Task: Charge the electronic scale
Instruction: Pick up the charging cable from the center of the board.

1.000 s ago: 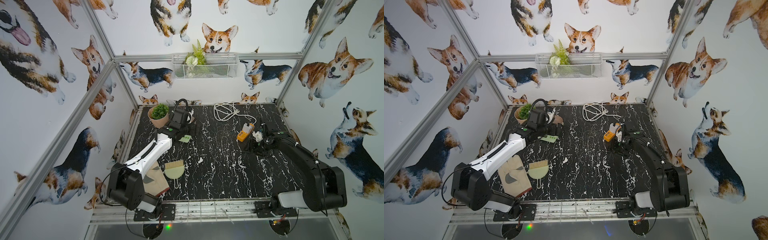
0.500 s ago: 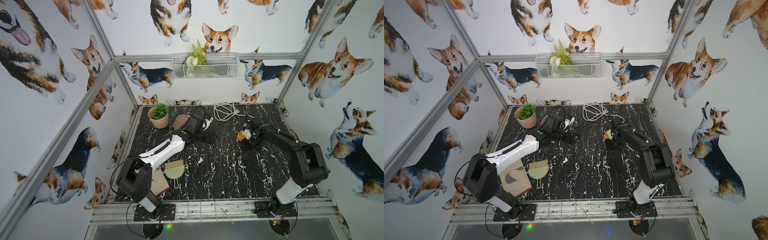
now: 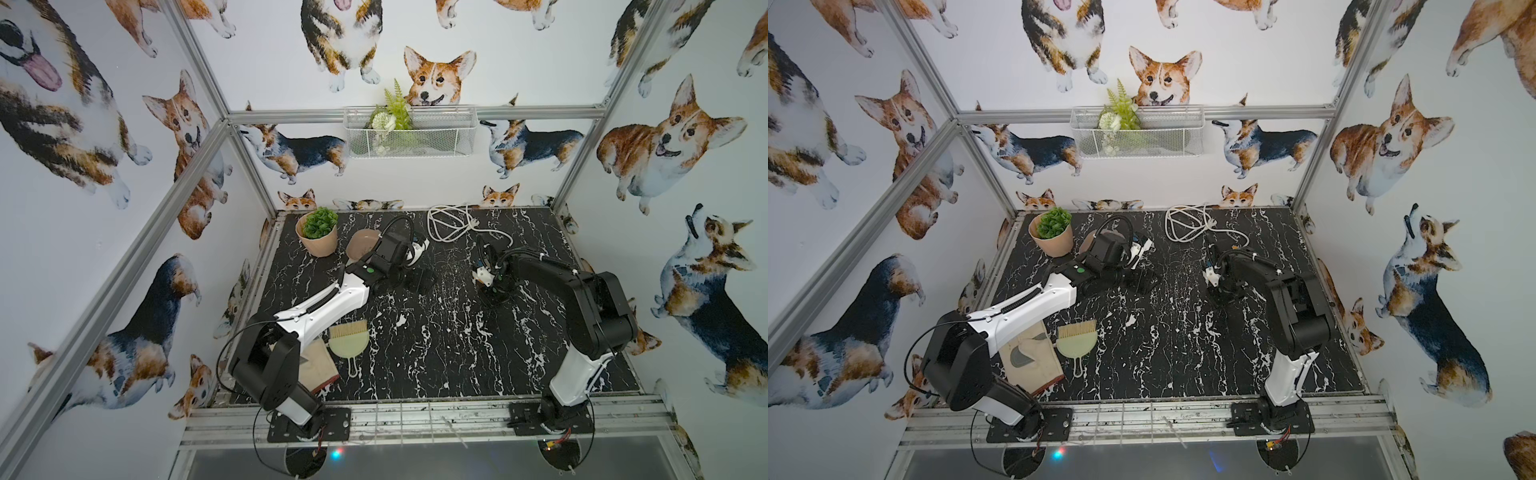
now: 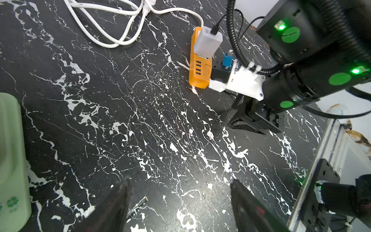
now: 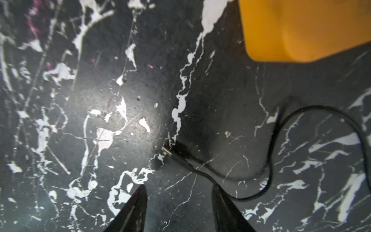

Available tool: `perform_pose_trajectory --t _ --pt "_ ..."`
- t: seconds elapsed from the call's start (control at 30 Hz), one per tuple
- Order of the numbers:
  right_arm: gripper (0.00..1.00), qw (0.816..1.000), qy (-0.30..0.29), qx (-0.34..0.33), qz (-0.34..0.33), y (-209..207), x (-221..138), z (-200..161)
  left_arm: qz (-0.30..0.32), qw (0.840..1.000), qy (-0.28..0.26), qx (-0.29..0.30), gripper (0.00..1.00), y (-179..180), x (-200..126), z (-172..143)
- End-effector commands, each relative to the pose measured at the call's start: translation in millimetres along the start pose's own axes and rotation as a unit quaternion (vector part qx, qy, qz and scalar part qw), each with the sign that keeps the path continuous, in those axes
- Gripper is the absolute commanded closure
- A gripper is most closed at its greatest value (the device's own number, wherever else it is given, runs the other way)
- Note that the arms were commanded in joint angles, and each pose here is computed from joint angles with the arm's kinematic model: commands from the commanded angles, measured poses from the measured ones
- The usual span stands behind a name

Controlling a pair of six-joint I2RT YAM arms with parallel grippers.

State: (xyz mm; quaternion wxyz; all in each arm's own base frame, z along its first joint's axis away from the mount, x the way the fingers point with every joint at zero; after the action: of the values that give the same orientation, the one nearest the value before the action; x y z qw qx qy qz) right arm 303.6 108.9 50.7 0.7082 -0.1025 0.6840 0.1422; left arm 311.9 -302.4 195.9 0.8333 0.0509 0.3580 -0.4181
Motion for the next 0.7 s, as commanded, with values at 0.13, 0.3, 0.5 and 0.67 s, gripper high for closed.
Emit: perform_pose_trajectory --t 0.13,0.3,0.5,0.67 --pt "0.45 0.999 0.015 -0.041 -0.010 -3.5 10.7 -4.3 -0.020 1.000 -0.009 0.011 0.20 -10.1 -4.4 3.5" --pt "0.50 0.999 0.023 -0.036 0.001 -0.6 17.2 -5.9 -0.042 0.999 -0.030 0.013 0.20 -18.1 -8.8 7.2" --pt "0.57 0.999 0.028 -0.028 -0.003 -2.3 22.4 -2.9 -0.049 0.998 -0.045 0.021 0.19 -22.8 -17.2 13.4" --pt "0.54 1.000 0.006 -0.027 0.004 0.6 10.8 4.2 -0.050 0.998 -0.040 0.021 0.19 -22.9 -16.2 11.0"
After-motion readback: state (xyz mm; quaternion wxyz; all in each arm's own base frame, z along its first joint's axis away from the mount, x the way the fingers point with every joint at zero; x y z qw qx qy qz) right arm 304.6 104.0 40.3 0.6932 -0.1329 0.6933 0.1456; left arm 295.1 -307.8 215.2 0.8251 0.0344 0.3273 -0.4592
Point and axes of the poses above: each gripper's point midway between its finger pads, its own x axis out along the fingers, its own y axis along the line the jaws close on, z = x × y, the point moved 2 cm from there along -x, back along the fingers, and after that the axes turned 9 degrees about x, right-handed, at the moved point
